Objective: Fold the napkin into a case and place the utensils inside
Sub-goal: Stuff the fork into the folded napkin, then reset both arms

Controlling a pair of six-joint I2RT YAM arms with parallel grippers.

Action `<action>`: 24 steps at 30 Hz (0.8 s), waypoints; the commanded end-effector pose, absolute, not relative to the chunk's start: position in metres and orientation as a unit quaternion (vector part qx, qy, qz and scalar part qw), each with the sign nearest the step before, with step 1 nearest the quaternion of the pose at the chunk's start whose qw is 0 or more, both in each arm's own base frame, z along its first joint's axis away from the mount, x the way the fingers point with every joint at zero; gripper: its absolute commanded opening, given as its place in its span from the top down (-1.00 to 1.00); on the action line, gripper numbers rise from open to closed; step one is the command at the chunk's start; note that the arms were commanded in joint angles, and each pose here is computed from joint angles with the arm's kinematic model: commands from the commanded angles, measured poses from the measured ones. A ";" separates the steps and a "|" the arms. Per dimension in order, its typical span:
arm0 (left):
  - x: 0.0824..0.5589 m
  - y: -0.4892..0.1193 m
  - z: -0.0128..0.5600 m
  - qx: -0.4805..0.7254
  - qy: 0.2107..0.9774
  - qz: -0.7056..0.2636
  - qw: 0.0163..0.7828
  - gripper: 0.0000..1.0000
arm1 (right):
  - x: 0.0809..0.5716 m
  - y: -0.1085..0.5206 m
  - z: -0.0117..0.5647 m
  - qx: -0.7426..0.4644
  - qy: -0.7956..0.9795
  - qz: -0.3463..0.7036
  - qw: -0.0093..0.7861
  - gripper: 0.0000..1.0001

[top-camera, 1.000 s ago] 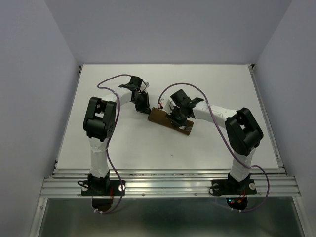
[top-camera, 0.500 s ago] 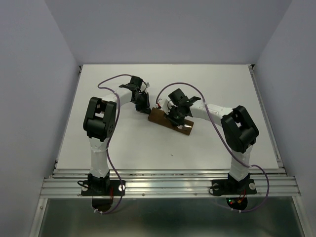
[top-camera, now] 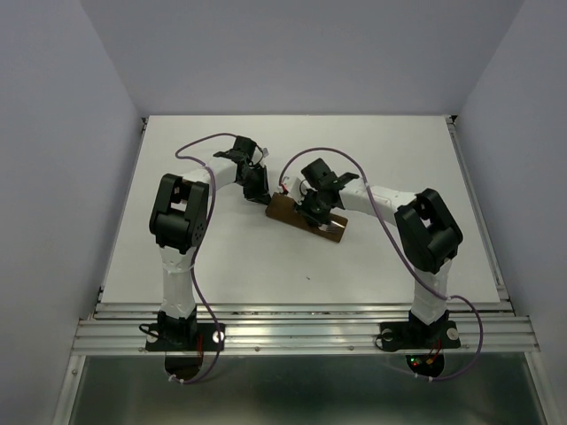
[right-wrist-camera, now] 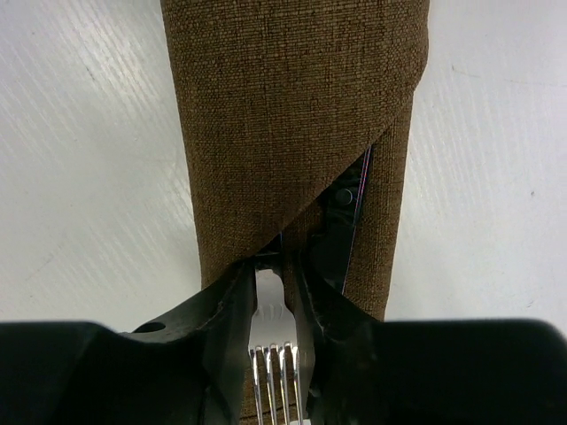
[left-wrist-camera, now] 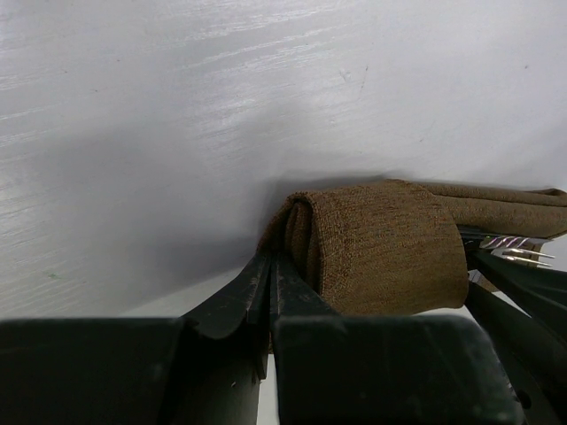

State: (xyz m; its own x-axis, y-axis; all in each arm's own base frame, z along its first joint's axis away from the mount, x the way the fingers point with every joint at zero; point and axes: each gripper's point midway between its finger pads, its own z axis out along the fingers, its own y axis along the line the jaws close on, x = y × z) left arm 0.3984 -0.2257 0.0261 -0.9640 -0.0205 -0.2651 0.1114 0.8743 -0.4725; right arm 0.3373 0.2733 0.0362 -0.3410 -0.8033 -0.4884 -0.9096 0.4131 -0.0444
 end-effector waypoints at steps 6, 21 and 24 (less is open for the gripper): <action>0.390 -0.229 0.028 0.037 0.960 -0.251 0.120 0.73 | 0.354 0.281 0.063 -0.522 0.802 0.106 0.271 0.09; 0.395 -0.228 0.038 0.041 0.959 -0.248 0.134 0.73 | 0.355 0.254 0.126 -0.464 0.810 0.070 0.353 -1.00; 0.396 -0.227 0.042 0.040 0.959 -0.244 0.141 0.73 | 0.364 0.226 0.147 -0.409 0.827 0.035 0.383 -1.00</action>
